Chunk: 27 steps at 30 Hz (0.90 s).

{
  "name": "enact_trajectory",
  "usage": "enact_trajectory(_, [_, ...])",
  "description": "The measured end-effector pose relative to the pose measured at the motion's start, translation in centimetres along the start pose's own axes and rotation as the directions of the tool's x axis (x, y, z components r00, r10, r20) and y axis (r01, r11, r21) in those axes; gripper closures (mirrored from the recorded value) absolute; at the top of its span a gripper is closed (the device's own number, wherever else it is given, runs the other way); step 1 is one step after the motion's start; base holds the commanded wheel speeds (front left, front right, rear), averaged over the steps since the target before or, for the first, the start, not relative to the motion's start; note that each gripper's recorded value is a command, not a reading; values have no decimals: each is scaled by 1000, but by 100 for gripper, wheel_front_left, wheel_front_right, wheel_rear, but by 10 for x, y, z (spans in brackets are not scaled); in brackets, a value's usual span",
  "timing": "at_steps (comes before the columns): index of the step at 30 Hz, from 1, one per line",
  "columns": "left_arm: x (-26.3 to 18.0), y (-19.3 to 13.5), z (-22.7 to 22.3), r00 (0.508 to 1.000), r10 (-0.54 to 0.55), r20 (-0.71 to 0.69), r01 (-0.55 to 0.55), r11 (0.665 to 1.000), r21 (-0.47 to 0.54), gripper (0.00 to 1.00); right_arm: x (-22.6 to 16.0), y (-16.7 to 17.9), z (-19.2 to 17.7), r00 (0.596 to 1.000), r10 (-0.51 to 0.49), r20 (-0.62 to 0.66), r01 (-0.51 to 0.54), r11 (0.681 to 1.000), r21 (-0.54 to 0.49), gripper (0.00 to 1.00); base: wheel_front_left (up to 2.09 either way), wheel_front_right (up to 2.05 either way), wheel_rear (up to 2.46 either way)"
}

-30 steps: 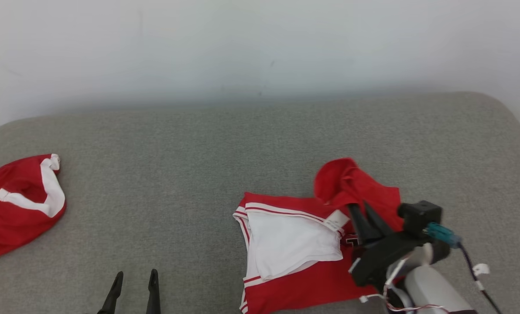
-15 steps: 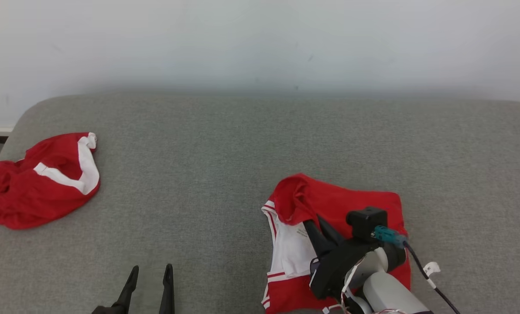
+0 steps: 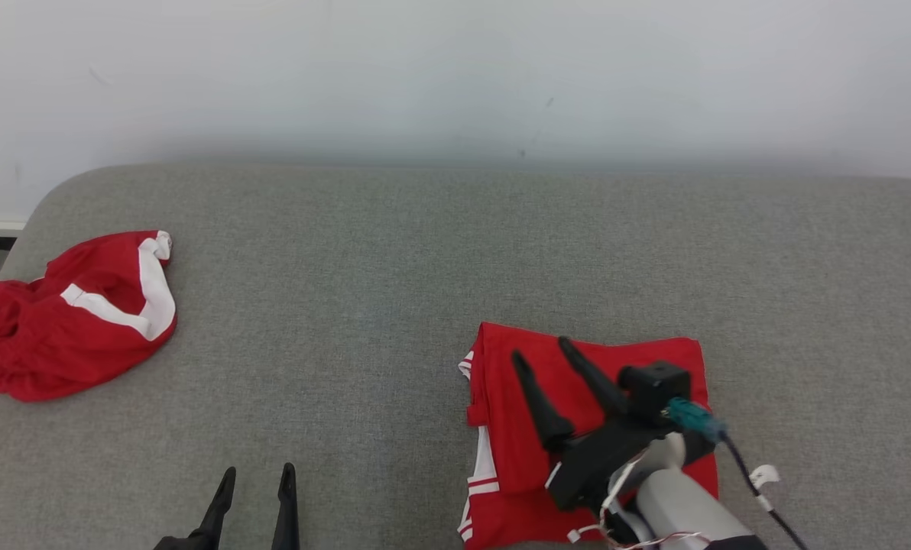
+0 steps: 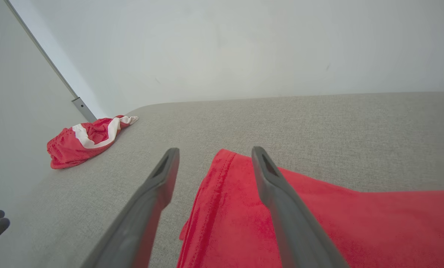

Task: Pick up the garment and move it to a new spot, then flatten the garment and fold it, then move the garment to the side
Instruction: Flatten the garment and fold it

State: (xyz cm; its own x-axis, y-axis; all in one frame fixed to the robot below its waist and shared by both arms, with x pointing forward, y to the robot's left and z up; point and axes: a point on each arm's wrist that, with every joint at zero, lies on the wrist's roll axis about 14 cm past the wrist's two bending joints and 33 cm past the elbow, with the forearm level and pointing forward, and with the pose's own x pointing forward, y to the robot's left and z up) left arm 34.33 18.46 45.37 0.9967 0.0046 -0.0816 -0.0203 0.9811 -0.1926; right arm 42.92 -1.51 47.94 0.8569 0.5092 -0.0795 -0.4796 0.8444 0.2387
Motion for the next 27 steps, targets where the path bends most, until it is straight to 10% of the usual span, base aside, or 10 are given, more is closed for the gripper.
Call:
enact_trajectory(16, [3,-4,3,1000,-19,8,19,1000,15,0,-76,-105,82,911,-272,311,297,954,-37,0,0,0,0])
enact_trajectory(27, [8,-9,15,999,-24,48,21,999,50,0,-127,-115,68,855,-399,332,423,906,2,0,0,0,0])
